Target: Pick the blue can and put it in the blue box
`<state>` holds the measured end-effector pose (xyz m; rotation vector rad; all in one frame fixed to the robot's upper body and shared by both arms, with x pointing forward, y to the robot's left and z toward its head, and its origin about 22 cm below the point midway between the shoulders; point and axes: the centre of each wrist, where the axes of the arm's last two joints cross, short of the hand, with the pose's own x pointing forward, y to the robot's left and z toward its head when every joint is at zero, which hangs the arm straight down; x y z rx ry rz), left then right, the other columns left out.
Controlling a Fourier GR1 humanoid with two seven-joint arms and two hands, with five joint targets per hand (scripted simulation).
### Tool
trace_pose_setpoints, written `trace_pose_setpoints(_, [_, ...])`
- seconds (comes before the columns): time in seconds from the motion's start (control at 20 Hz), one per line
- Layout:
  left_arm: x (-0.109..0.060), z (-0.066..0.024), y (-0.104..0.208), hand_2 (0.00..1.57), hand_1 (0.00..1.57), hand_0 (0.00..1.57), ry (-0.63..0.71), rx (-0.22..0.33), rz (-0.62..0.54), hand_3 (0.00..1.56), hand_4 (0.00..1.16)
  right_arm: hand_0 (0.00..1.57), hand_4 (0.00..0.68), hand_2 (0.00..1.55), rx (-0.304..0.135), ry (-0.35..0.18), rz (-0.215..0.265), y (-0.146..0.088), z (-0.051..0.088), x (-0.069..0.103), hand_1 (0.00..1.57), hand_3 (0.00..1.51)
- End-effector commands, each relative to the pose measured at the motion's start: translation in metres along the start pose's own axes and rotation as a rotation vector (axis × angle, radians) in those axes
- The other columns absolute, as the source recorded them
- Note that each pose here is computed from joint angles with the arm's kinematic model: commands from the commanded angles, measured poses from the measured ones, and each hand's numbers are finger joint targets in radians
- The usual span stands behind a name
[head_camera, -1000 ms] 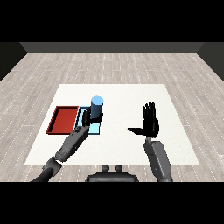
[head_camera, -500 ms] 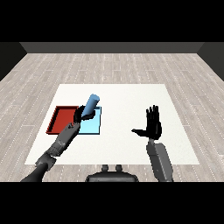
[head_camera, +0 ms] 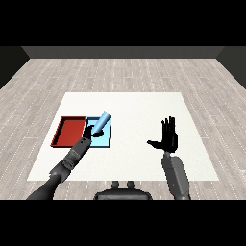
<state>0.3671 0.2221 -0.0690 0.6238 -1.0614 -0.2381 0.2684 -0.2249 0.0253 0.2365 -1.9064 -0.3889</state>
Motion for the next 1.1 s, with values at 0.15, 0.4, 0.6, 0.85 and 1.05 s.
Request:
trace_pose_setpoints(0.15, [-0.004,-0.0114,0.018,1.29,1.4,1.4,0.166,0.048,0.107,0.4,0.63,0.0,0.0,0.0,-0.015,-0.001,0.036,-0.001,0.008,-0.011,0.0,0.0])
trace_pose_setpoints(0.4, [-0.021,-0.004,0.006,0.0,0.0,0.0,0.179,-0.036,0.021,0.0,0.0,0.0,0.0,0.0,-0.025,-0.004,0.021,-0.005,-0.001,-0.008,0.0,0.0])
trace_pose_setpoints(0.6, [-0.021,-0.0097,0.02,0.0,0.0,0.0,0.161,-0.003,0.0,0.0,0.0,0.0,0.0,0.0,0.001,0.001,0.007,-0.003,0.012,-0.022,0.0,0.0])
trace_pose_setpoints(0.85, [-0.005,0.0011,-0.01,0.0,0.0,0.0,0.036,0.113,0.129,0.0,0.0,0.0,0.0,0.0,0.0,-0.002,0.002,-0.017,0.002,-0.009,0.0,0.0])
trace_pose_setpoints(1.05, [0.019,-0.014,0.021,0.0,0.0,0.0,-0.192,0.102,0.22,0.0,0.0,0.0,0.0,0.0,0.055,0.013,0.047,-0.002,-0.003,-0.003,0.0,0.0])
